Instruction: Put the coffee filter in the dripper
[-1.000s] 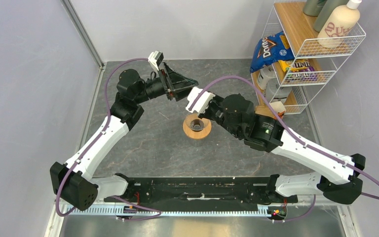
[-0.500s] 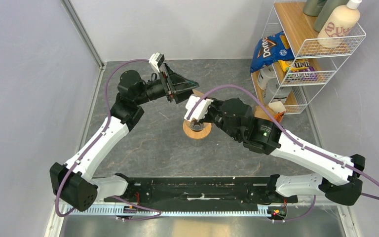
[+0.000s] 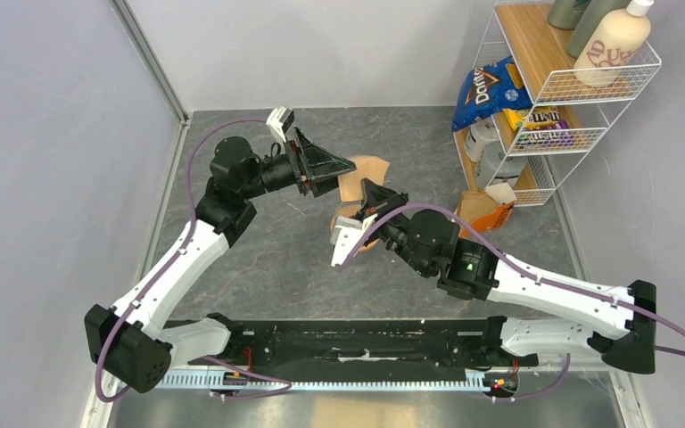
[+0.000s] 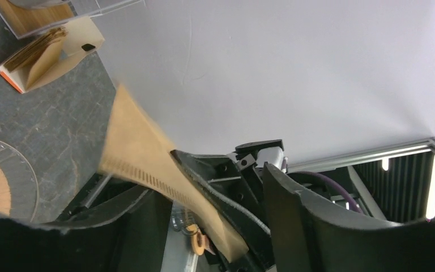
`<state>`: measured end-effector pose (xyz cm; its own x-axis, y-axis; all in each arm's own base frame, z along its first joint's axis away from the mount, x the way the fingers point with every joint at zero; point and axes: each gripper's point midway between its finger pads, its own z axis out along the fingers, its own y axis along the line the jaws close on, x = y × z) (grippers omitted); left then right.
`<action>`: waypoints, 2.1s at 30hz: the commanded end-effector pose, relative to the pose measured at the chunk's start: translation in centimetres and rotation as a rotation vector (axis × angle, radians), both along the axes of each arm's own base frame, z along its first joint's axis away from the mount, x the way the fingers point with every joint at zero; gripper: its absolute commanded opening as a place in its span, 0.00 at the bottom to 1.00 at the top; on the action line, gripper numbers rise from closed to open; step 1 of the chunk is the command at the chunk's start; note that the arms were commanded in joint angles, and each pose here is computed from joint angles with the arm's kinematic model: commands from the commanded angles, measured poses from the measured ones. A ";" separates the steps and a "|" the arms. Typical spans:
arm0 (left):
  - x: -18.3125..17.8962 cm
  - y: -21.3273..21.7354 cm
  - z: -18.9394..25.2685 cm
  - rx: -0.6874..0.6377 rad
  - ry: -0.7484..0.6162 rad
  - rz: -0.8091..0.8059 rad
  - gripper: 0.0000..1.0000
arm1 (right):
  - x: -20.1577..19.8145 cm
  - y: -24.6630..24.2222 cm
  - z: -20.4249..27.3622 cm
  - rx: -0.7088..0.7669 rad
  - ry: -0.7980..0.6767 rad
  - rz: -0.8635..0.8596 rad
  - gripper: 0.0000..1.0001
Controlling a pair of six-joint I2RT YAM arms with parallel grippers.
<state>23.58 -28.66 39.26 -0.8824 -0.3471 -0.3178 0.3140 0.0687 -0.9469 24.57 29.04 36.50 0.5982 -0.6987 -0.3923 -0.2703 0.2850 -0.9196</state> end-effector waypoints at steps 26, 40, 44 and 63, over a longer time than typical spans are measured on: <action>-11.0 2.2 -4.2 0.412 -1.064 -0.565 0.02 | -12.7 -6.2 -0.7 0.261 1.185 0.254 0.96; -13.6 0.7 -3.9 0.433 -1.176 -0.692 0.02 | -13.7 -1.5 -0.7 0.300 1.408 0.404 0.75; -13.2 0.1 -3.0 0.416 -1.158 -0.667 0.02 | -12.9 -0.6 -0.9 0.293 1.401 0.394 0.47; -6.6 7.5 4.6 0.489 -1.076 -0.096 0.90 | -11.0 -3.3 4.7 0.611 1.180 0.367 0.00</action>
<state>18.02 -24.44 37.69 -0.1980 0.2433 -0.9495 0.9620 0.2343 -0.1406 13.96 26.19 37.09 -0.2300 -0.2812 -0.9317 -0.9468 0.2860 0.1474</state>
